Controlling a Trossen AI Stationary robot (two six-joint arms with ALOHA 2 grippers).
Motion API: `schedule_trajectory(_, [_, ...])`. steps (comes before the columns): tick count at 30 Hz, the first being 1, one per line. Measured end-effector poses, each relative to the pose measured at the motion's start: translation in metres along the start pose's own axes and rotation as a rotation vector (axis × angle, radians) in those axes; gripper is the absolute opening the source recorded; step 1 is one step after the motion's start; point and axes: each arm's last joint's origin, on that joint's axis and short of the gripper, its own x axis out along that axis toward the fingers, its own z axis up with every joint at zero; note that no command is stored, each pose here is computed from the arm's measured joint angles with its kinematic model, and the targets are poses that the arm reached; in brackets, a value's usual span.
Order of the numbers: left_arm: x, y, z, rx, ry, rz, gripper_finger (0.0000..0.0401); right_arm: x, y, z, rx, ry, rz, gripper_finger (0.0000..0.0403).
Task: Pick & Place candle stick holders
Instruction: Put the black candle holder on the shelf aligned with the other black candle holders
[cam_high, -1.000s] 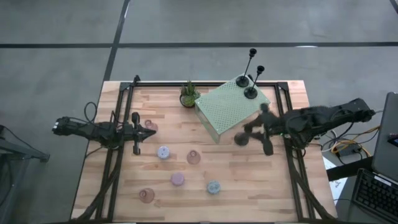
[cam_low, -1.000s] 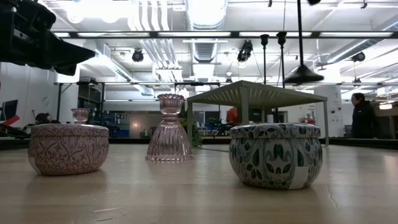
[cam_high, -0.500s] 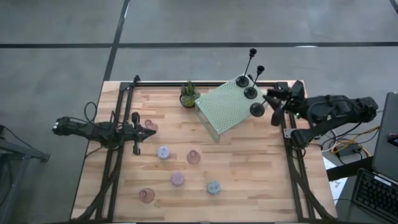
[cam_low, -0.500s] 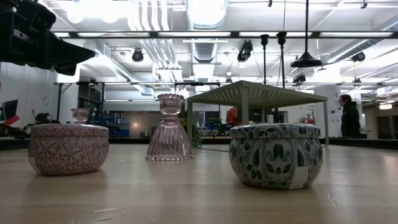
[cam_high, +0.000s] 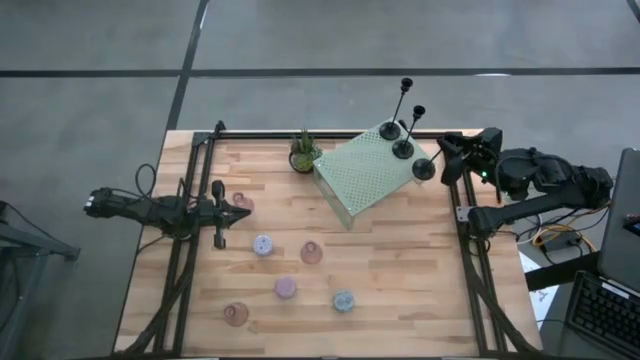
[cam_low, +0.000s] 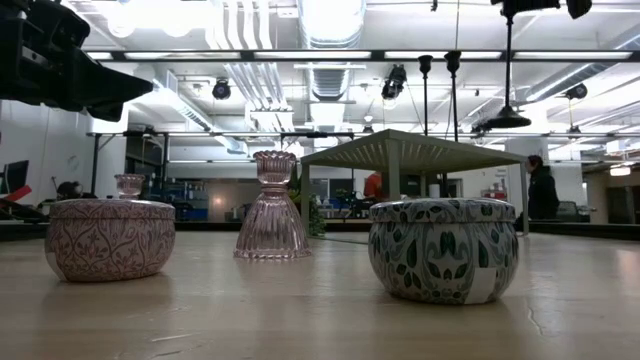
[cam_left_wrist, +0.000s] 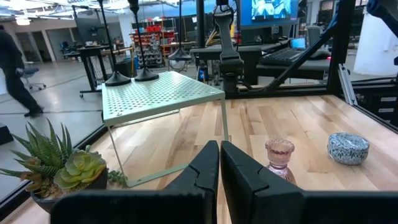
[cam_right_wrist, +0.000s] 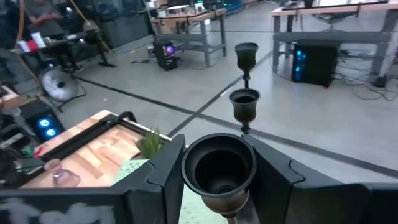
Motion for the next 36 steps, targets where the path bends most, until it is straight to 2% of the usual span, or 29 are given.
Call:
schedule_trajectory(6, [0.000,0.000,0.000,0.000,0.000,0.000,0.0021,0.009,0.000,-0.007,-0.015,0.009,-0.065,0.0141])
schedule_trajectory(15, [0.000,0.000,0.000,0.000,0.000,0.000,0.0021,0.023,0.001,-0.009,0.026,0.013,-0.152,0.0141])
schedule_trajectory(23, [0.000,0.000,0.000,0.000,0.000,0.000,0.0021,0.039,0.008,-0.007,0.037,0.023,-0.146,0.0135])
schedule_trajectory(31, [0.000,0.000,0.000,0.000,0.000,0.000,0.0021,0.048,0.005,-0.007,0.011,0.029,-0.207,0.0143])
schedule_trajectory(36, [0.000,0.000,0.000,0.000,0.000,0.000,0.0021,0.053,0.004,-0.006,0.028,0.046,-0.182,0.0136])
